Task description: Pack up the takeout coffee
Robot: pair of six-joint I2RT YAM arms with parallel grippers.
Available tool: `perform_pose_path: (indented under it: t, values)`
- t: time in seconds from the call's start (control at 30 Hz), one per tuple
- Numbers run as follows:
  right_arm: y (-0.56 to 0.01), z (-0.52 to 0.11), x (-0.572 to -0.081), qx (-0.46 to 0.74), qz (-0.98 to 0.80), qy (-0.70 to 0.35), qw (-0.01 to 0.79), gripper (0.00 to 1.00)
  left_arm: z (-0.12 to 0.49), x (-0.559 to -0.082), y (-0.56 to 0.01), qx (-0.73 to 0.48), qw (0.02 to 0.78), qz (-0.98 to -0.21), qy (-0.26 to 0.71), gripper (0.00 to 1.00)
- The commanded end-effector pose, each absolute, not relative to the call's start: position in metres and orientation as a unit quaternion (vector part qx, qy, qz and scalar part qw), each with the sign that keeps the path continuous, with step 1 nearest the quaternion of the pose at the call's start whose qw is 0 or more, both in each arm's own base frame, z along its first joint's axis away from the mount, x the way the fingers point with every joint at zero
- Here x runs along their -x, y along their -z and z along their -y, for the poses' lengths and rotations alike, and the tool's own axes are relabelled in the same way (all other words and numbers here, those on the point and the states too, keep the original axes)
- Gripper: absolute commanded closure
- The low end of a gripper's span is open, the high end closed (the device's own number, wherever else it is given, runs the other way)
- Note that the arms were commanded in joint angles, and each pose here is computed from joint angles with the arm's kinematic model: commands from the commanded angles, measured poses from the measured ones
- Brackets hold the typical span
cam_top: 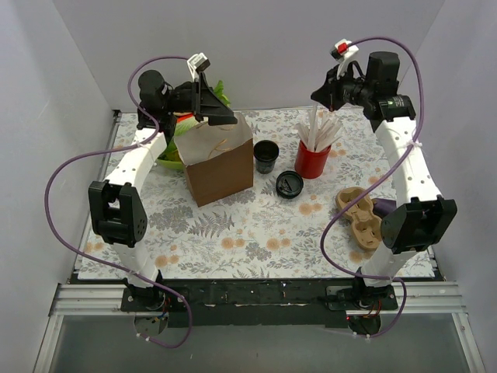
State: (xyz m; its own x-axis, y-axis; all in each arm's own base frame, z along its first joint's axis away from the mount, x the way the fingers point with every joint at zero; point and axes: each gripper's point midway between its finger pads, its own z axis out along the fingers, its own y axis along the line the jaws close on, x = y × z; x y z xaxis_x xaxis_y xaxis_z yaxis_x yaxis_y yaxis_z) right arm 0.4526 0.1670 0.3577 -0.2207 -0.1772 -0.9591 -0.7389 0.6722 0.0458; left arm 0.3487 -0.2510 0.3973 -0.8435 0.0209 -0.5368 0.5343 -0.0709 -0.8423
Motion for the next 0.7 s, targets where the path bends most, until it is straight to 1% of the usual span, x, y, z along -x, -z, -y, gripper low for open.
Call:
perform_pose_path:
  t: [0.0, 0.07, 0.1, 0.13, 0.2, 0.23, 0.37, 0.4, 0.53, 0.67]
  values:
    - [-0.442, -0.173, -0.44, 0.326, -0.673, -0.257, 0.613, 0.99, 0.233, -0.357, -0.42, -0.24, 0.244, -0.644, 0.684, 0.13]
    - [-0.459, -0.179, -0.437, 0.334, -0.656, -0.256, 0.626, 0.99, 0.225, -0.365, -0.431, -0.247, 0.275, -0.638, 0.675, 0.13]
    - [-0.472, -0.181, -0.434, 0.338, -0.644, -0.254, 0.638, 0.99, 0.215, -0.376, -0.434, -0.244, 0.305, -0.636, 0.665, 0.13]
    - [-0.496, -0.185, -0.428, 0.342, -0.623, -0.254, 0.656, 0.99, 0.21, -0.383, -0.441, -0.24, 0.319, -0.637, 0.659, 0.14]
    - [-0.519, -0.192, -0.421, 0.348, -0.6, -0.256, 0.674, 0.99, 0.195, -0.399, -0.447, -0.228, 0.355, -0.638, 0.644, 0.14]
    - [-0.538, -0.2, -0.411, 0.357, -0.575, -0.259, 0.69, 0.99, 0.19, -0.406, -0.445, -0.222, 0.365, -0.643, 0.636, 0.14]
    - [-0.572, -0.228, -0.381, 0.377, -0.522, -0.283, 0.711, 0.99, 0.178, -0.423, -0.449, -0.213, 0.406, -0.649, 0.607, 0.14]
    - [-0.575, -0.235, -0.374, 0.383, -0.514, -0.291, 0.71, 0.99, 0.162, -0.432, -0.446, -0.191, 0.415, -0.659, 0.598, 0.14]
    - [-0.585, -0.279, -0.34, 0.413, -0.475, -0.341, 0.699, 0.99, 0.153, -0.436, -0.446, -0.182, 0.438, -0.663, 0.579, 0.14]
    - [-0.578, -0.303, -0.326, 0.427, -0.464, -0.381, 0.676, 0.99, 0.147, -0.433, -0.445, -0.177, 0.449, -0.671, 0.563, 0.14]
